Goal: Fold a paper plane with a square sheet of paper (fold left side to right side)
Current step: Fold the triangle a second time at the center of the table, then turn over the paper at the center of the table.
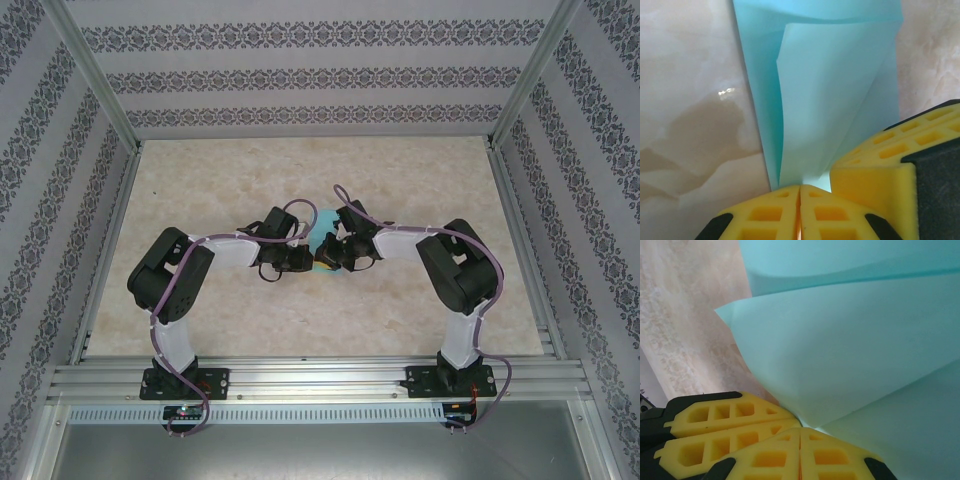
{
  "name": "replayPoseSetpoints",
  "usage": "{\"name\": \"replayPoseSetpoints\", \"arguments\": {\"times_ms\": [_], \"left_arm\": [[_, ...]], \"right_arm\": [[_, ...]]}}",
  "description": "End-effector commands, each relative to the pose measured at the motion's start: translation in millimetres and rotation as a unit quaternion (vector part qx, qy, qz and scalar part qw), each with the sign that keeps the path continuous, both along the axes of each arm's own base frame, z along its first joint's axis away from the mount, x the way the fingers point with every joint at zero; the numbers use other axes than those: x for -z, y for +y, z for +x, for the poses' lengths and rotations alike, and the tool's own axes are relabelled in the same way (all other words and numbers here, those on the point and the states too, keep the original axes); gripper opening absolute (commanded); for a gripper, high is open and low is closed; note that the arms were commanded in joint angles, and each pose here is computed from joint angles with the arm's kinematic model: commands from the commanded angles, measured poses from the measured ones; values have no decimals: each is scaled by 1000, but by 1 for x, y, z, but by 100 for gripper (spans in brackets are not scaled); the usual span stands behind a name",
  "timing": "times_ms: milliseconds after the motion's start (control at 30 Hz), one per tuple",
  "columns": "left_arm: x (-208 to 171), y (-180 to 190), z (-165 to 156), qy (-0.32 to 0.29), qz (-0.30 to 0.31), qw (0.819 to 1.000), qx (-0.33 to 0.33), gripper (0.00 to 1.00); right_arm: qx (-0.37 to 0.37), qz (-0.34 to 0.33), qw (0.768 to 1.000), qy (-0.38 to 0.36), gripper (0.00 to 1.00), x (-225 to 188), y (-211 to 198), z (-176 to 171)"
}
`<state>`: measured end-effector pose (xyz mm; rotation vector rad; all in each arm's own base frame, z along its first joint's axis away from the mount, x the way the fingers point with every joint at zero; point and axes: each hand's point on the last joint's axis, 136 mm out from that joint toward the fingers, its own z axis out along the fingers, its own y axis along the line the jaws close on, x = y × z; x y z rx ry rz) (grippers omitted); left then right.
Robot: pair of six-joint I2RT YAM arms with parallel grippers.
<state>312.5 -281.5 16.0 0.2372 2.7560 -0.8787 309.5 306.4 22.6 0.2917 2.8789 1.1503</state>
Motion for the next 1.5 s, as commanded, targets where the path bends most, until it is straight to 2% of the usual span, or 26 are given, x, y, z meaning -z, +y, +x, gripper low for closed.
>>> {"name": "replayPoseSetpoints", "arguments": {"times_ms": [0,267,500,767,1100,1200,1467], "left_arm": [[36,19,-20,40,51,998,-5,11],[41,23,-22,43,59,997,-6,11],[40,22,-22,41,58,997,-6,11],[39,23,-22,41,59,997,-7,11],[37,23,-23,39,56,998,-6,11],[21,18,-19,24,42,999,-2,13],[-64,7,9,-51,-13,999,1,32]], "right_arm": [[17,-29,999,-11,8,20,0,16],[23,-64,998,-13,8,32,-15,22],[40,-18,998,-33,8,15,-19,32],[53,-66,996,-33,8,20,-40,39],[75,-88,991,-66,9,-3,-74,69],[74,-82,990,-92,10,-21,-82,72],[66,-39,987,-140,29,-42,-99,56]]}}
